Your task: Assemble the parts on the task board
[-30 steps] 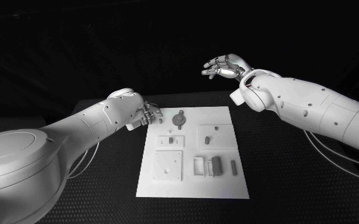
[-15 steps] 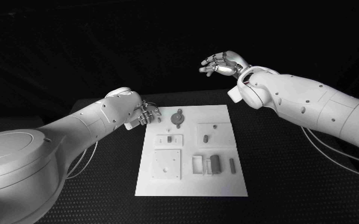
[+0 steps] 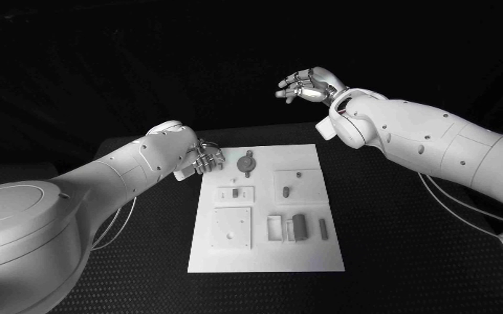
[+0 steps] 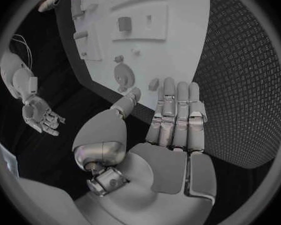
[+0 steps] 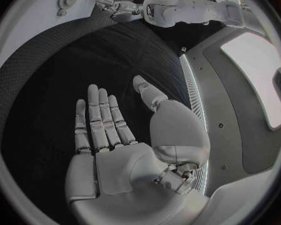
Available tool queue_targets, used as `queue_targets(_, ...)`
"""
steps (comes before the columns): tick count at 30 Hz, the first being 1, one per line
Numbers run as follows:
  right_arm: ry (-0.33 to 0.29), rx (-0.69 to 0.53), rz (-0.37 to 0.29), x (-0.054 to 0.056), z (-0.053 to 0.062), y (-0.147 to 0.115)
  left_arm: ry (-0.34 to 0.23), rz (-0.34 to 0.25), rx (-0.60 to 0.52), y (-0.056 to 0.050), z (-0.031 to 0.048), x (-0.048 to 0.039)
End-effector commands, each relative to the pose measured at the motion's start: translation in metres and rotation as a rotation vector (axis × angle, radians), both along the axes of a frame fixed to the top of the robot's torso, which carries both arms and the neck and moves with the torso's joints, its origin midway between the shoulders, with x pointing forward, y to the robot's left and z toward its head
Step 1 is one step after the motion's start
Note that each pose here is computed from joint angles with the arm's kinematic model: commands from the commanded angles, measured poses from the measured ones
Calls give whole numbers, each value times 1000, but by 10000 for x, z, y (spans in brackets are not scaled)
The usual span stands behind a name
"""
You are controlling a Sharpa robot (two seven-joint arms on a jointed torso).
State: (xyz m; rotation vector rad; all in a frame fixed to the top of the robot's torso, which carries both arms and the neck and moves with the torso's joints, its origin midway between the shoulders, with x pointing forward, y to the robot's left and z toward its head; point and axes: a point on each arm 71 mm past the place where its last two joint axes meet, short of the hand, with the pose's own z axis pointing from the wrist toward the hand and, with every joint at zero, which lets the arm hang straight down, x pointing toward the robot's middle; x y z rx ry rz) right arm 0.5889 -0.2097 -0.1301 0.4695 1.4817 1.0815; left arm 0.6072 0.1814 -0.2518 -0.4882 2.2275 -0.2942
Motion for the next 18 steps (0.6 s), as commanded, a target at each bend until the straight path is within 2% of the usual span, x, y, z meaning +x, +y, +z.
queue_targets(1,-7,3,11,-3,20,23,3,-14,-13,-26,-3,0)
queue_targets(7,-12,5,17,-9,50,46,7,-17,-12,-17,-21,-6)
queue_targets(12,-18,6,19,-12,90,48,3,-6,-5,38,-21,4)
queue_targets(18,-22,8,24,-21,111,68,11,-5,-4,47,-60,-8)
